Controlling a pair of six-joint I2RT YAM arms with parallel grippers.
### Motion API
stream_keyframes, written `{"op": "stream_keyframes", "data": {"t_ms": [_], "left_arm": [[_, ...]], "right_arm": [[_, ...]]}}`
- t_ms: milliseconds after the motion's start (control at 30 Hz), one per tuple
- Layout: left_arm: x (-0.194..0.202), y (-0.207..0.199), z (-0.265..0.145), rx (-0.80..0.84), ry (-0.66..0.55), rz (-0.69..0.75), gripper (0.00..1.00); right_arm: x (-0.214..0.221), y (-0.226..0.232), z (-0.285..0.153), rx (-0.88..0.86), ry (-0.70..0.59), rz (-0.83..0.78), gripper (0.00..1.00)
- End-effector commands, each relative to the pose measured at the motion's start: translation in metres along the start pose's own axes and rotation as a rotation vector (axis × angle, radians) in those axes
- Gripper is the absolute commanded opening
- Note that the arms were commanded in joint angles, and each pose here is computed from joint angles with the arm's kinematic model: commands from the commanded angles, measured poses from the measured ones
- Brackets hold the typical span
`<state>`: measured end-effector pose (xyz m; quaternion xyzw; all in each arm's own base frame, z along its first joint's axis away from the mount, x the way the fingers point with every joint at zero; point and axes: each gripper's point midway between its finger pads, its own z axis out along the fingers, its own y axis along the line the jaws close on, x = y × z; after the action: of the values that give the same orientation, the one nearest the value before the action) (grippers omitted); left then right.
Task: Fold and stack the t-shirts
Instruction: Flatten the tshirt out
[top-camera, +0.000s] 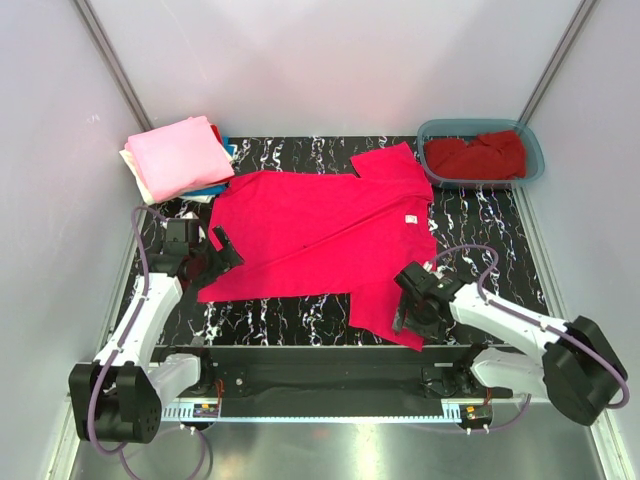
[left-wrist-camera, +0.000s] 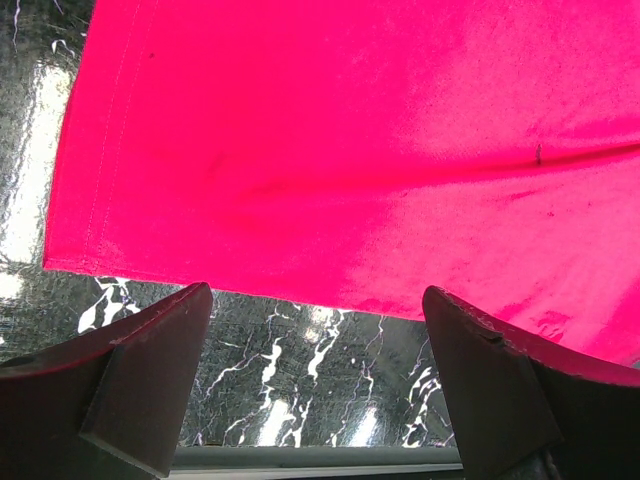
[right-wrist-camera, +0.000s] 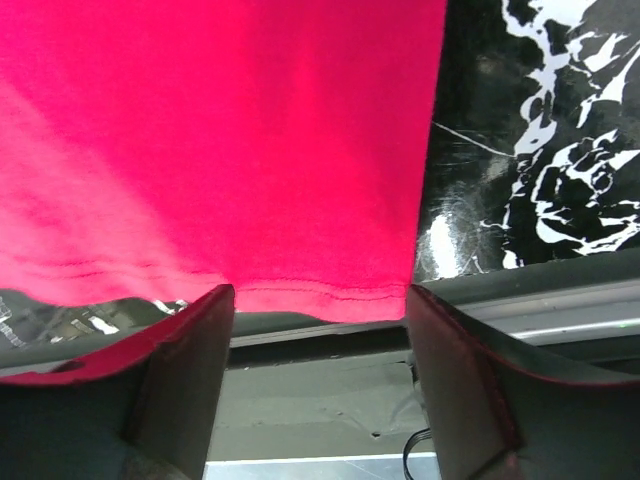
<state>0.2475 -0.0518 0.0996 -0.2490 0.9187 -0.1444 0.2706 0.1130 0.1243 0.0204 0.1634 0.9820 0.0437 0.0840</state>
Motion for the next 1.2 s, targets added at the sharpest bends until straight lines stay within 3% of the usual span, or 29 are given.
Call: {"op": "stream_keyframes", "data": {"t_ms": [0,200,300,333,400,567,767,967,1167], "left_arm": [[-0.008,-0.009,-0.004,0.040,-0.029,-0.005,0.93],[-0.008,-0.006,-0.003,0.027,-0.030,0.008,0.93],[-0.006,-0.005,-0.001,0.024,-0.025,0.003,0.93],[-0.006,-0.004,0.000,0.022,-0.024,-0.003,0.93],[-0.005,-0.003,-0.001,0.020,-0.026,-0.009,0.93],[0.006,0.004,-0.003,0.001,-0.023,-0.092,0.93],[0.011,0.014,-0.010,-0.004,-0.102,-0.184,0.93],[0.033,0.020,0.000,-0.022,-0.043,-0.198,0.91],[0.059,0.019,0.005,-0.040,0.001,-0.160,0.89]], "right_arm": [[-0.005,0.003,0.000,0.039,-0.009,0.015,0.73],[-0.008,0.004,0.004,0.075,-0.013,-0.004,0.52],[-0.011,0.004,0.005,0.096,-0.012,-0.026,0.28],[-0.011,0.003,0.006,0.102,-0.012,-0.031,0.14],[-0.010,0.003,0.006,0.096,-0.014,-0.033,0.02],[-0.021,0.003,-0.015,0.052,-0.092,0.005,0.00],[-0.062,0.019,-0.094,-0.162,-0.335,0.180,0.00],[-0.075,0.003,-0.116,-0.080,-0.394,0.164,0.00],[-0.086,-0.016,-0.134,-0.097,-0.485,0.272,0.00]]}}
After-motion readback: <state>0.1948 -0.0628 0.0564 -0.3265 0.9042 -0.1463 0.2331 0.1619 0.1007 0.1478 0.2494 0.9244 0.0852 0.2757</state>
